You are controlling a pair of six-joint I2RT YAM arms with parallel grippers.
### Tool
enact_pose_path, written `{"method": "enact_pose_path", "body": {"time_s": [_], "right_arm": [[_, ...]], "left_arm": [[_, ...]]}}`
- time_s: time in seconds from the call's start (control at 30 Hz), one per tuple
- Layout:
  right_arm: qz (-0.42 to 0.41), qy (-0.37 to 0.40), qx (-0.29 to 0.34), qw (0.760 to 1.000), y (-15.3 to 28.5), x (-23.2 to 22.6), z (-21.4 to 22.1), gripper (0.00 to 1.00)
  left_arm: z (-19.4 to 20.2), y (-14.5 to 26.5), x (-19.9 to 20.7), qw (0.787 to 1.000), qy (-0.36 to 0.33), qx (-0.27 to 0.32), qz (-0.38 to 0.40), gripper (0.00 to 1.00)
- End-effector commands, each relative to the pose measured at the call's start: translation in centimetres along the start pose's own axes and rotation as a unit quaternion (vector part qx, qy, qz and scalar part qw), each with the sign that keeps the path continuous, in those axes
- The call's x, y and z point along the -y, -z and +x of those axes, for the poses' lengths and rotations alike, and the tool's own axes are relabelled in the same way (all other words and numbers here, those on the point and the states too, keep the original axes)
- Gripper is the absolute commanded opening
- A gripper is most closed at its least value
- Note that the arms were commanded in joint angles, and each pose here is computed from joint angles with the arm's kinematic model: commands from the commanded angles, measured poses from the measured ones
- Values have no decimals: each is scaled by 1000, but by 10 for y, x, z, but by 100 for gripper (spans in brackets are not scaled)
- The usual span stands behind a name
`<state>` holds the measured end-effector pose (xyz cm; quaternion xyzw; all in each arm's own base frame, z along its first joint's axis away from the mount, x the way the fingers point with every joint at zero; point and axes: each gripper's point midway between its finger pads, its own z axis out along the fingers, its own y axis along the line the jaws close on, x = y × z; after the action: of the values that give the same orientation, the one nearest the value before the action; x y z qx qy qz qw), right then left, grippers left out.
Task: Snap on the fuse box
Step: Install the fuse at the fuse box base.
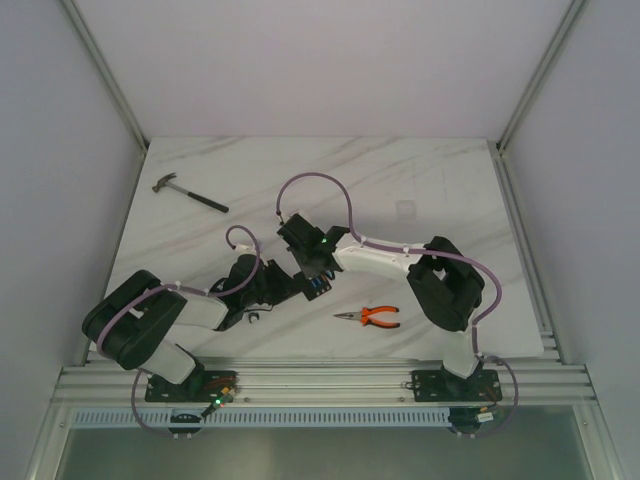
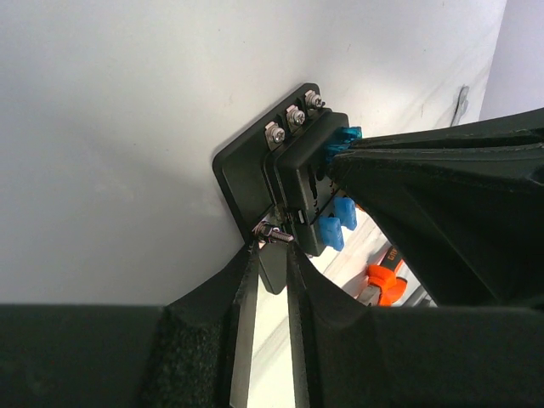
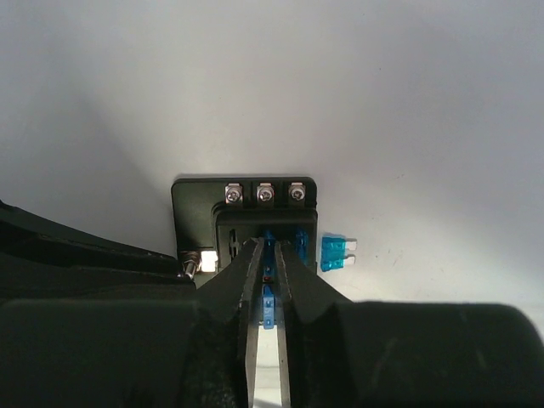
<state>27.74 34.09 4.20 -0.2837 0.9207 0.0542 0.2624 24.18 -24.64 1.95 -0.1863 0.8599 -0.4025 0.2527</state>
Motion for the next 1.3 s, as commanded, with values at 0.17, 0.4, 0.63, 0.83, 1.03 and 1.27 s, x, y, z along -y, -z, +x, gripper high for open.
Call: {"method": "enact_pose_path", "body": {"time_s": [0.17, 0.4, 0.63, 0.83, 1.03, 1.27], "right_arm": [[-22, -13, 11, 1000, 19, -6, -11, 29], [-29, -4, -2, 1000, 25, 2, -16, 30], [-31, -2, -9, 999, 24, 8, -24, 25], [-43, 4, -27, 999, 19, 3, -22, 24], [-46, 6, -51, 998, 13, 1, -13, 23], [-38, 8, -70, 997, 5, 2, -6, 20]], "left_arm": [[3, 0, -14, 1000, 5, -5, -29, 27], [3, 0, -14, 1000, 3, -5, -29, 27], [3, -1, -13, 1000, 2, -7, -28, 26], [2, -2, -13, 1000, 2, -8, -28, 26], [3, -2, -13, 1000, 2, -9, -28, 26], [4, -2, -14, 1000, 2, -10, -29, 26]]}}
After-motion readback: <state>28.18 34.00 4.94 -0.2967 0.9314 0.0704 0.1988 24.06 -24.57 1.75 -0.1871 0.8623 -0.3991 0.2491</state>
